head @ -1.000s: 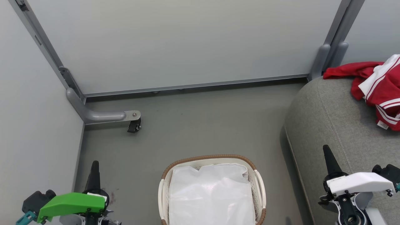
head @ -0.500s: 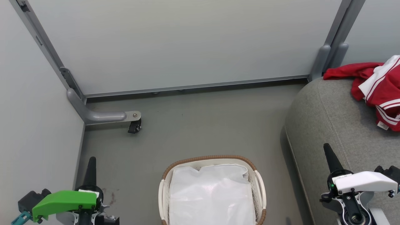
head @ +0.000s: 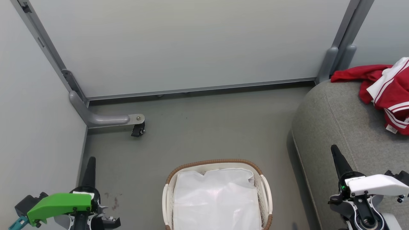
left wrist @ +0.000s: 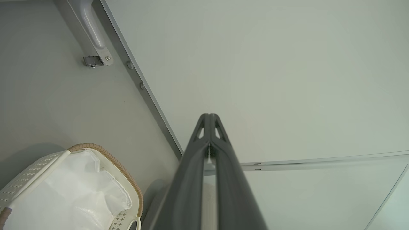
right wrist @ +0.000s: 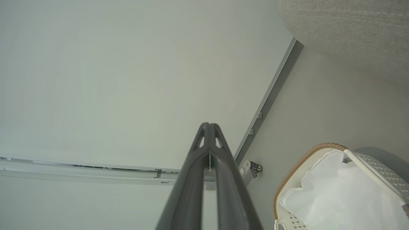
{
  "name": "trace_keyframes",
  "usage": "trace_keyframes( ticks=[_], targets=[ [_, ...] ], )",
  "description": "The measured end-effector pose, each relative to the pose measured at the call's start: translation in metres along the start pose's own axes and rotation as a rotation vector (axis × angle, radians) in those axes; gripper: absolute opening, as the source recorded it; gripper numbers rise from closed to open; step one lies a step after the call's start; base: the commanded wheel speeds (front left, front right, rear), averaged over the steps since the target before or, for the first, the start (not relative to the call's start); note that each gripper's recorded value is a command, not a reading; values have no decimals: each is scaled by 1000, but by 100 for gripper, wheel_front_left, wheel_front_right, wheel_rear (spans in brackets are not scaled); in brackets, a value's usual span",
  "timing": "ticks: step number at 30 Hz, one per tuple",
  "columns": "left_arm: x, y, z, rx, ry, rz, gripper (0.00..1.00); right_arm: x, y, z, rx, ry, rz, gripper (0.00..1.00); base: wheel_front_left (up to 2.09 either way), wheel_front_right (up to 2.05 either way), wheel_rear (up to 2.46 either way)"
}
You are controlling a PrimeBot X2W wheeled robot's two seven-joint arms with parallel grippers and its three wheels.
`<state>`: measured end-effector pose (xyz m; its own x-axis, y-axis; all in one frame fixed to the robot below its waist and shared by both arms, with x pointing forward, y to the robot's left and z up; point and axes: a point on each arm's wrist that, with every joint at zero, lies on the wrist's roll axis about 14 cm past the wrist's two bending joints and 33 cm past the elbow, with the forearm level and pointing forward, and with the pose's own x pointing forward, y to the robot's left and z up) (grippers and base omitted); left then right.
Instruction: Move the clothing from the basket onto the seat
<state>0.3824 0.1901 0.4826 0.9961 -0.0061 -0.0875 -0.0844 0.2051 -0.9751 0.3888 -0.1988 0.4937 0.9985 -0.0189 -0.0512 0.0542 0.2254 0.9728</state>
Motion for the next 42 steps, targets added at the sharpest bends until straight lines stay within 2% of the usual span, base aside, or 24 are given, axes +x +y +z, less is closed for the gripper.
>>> trace_keyframes(
  ticks=[33, 42],
  targets=[
    [3, -18, 14, -210, -13, -71, 0, 0, 13, 3, 232, 16, 53, 0, 0, 0, 0],
    [3, -19, 14, -210, -14, -74, 0, 0, 14, 3, 234, 16, 53, 0, 0, 0, 0]
  ],
)
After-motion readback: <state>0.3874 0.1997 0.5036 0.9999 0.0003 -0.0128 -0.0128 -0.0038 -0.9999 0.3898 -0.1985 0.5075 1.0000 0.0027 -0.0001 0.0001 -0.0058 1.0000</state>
